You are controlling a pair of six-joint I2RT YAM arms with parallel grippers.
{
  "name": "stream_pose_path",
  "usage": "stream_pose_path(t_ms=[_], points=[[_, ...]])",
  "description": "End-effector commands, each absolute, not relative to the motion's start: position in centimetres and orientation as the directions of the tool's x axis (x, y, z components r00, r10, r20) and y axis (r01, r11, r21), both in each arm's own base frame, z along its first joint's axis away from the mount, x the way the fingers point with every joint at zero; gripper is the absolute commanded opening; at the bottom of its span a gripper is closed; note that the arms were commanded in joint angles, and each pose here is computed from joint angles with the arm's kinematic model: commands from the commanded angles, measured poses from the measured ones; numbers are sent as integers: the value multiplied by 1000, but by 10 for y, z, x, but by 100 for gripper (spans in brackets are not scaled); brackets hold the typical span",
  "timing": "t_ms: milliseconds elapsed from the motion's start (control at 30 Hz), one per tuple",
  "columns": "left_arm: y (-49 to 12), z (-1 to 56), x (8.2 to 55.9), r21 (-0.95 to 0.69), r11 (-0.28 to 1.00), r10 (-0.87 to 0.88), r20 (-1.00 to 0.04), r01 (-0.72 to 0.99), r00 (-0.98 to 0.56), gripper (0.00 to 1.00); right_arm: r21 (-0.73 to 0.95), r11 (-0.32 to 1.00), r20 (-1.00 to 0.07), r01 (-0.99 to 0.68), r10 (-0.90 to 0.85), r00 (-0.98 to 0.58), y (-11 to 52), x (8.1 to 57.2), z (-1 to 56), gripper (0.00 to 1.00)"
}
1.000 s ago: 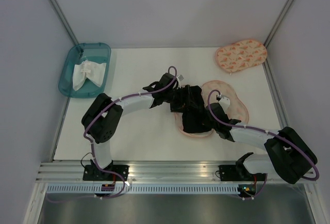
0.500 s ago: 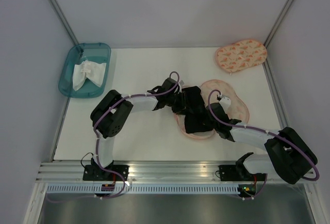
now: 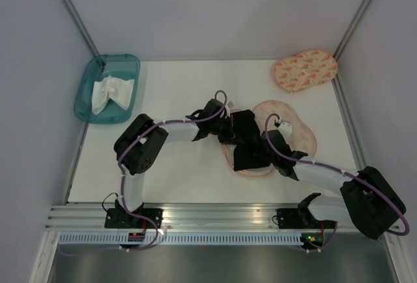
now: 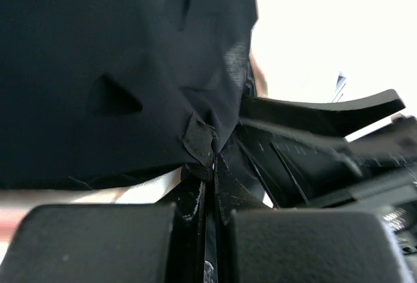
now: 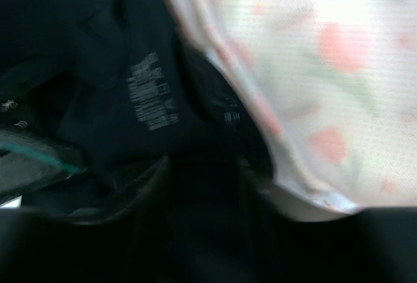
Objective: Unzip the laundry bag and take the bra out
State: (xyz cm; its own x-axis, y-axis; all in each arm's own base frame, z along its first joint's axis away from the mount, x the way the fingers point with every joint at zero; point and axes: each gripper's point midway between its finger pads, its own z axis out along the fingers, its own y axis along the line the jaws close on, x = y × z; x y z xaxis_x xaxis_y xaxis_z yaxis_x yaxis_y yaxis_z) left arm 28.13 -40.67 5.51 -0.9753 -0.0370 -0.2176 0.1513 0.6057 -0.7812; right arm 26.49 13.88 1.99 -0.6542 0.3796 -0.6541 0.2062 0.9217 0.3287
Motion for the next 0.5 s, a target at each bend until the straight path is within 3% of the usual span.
stream_pose_path(t_ms=[0,67,167,467], points=[[-412,86,281,-810,544,-34,-284,220,-958,2,327,930,-642,166,348,-683,139,254,29,56],[-410,93,281,-807,542,-37,-301,234,-953,2,377,918,-666,126,363,-651,145,258,52,69],[-406,102,283,-794,547,-35,-336,263,-941,2,436,898,-696,55,376,-612,151,257,88,77],[-377,128,309,-760,580,-90,-417,293,-904,2,472,881,-753,2,404,-519,138,247,151,79]])
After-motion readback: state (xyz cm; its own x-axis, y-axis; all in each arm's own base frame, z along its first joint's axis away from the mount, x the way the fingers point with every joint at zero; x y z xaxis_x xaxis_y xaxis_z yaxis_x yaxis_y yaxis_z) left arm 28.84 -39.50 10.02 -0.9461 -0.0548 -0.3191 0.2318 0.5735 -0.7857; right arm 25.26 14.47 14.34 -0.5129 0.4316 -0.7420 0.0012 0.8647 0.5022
